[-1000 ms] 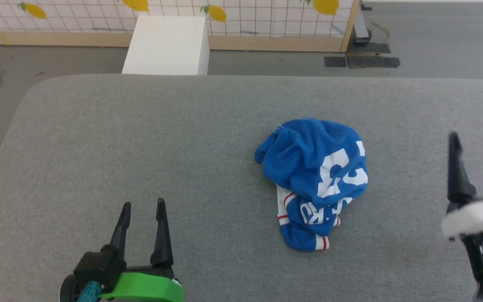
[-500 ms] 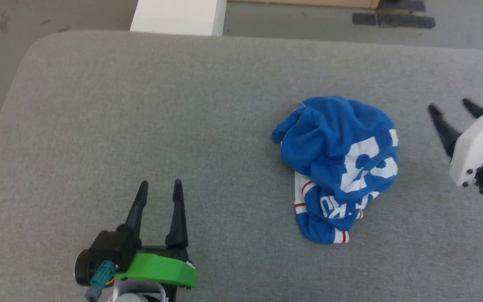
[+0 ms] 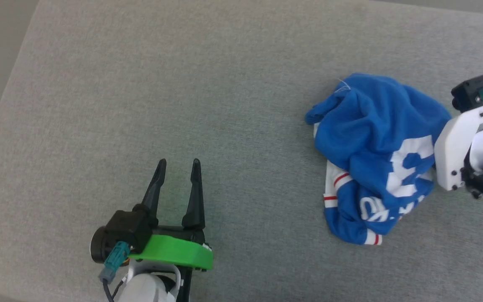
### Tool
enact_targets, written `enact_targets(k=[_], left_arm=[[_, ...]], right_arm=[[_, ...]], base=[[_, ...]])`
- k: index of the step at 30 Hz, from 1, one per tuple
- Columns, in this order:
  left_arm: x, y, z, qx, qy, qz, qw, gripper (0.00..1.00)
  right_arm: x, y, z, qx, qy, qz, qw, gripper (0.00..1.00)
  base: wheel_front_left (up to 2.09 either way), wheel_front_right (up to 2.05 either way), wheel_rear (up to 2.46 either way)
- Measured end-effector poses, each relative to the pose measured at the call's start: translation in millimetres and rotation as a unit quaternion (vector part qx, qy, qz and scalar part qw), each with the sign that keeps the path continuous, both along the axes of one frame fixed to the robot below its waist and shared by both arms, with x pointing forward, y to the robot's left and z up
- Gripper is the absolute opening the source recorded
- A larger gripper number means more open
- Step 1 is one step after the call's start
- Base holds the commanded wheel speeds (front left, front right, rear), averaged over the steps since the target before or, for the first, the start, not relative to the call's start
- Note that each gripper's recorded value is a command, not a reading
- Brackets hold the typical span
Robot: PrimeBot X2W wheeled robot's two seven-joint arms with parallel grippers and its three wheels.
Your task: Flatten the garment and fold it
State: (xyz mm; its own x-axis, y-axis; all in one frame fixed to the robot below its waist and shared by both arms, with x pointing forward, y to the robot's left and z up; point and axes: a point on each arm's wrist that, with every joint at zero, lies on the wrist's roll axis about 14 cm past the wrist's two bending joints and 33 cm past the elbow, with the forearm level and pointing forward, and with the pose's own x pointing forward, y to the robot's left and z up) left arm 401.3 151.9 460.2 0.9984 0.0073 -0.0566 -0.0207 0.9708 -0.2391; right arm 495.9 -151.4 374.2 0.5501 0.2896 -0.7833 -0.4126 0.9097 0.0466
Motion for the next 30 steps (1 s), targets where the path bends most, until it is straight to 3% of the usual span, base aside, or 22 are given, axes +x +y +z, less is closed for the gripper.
enact_targets(k=[1, 2, 9, 12, 18, 22, 26, 30], left_arm=[[-0.1, 1.1, -1.4, 0.001, 0.002, 0.003, 1.000, 1.00], [0.0, 2.2, -2.7, 0.001, 0.005, 0.005, 1.000, 1.00], [-1.8, 7.9, -1.2, 0.002, 0.004, 0.015, 1.000, 1.00], [-4.8, 9.5, 4.6, 0.001, -0.003, 0.018, 1.000, 1.00], [-20.0, 10.1, 13.1, -0.011, -0.011, 0.022, 1.000, 1.00], [-26.9, 2.7, 19.7, -0.016, -0.020, 0.010, 1.000, 1.00], [-29.0, -2.5, 25.5, -0.019, -0.029, 0.000, 0.999, 1.00], [-31.9, -2.7, 25.4, -0.018, -0.029, -0.003, 0.999, 1.00]], right_arm=[[2.6, -0.2, -0.4, -0.003, -0.001, 0.003, 1.000, 0.36], [6.7, 0.1, 0.1, -0.004, -0.006, 0.005, 1.000, 0.00], [22.6, 0.7, 17.9, 0.018, -0.063, -0.007, 0.998, 0.00], [33.4, -4.5, 49.8, 0.041, -0.117, -0.025, 0.992, 0.00], [34.7, -38.3, 134.3, 0.077, -0.232, -0.079, 0.966, 0.00], [-2.7, -96.7, 145.3, 0.060, -0.250, -0.154, 0.954, 0.00], [-64.3, -144.2, 112.8, 0.045, -0.209, -0.244, 0.946, 0.00], [-120.0, -161.8, 74.0, 0.027, -0.159, -0.302, 0.940, 0.00]], base=[[0.00, 0.00, 0.00], [0.00, 0.00, 0.00], [0.00, 0.00, 0.00], [0.00, 0.00, 0.00], [0.00, 0.00, 0.00], [0.00, 0.00, 0.00], [0.00, 0.00, 0.00], [0.00, 0.00, 0.00]])
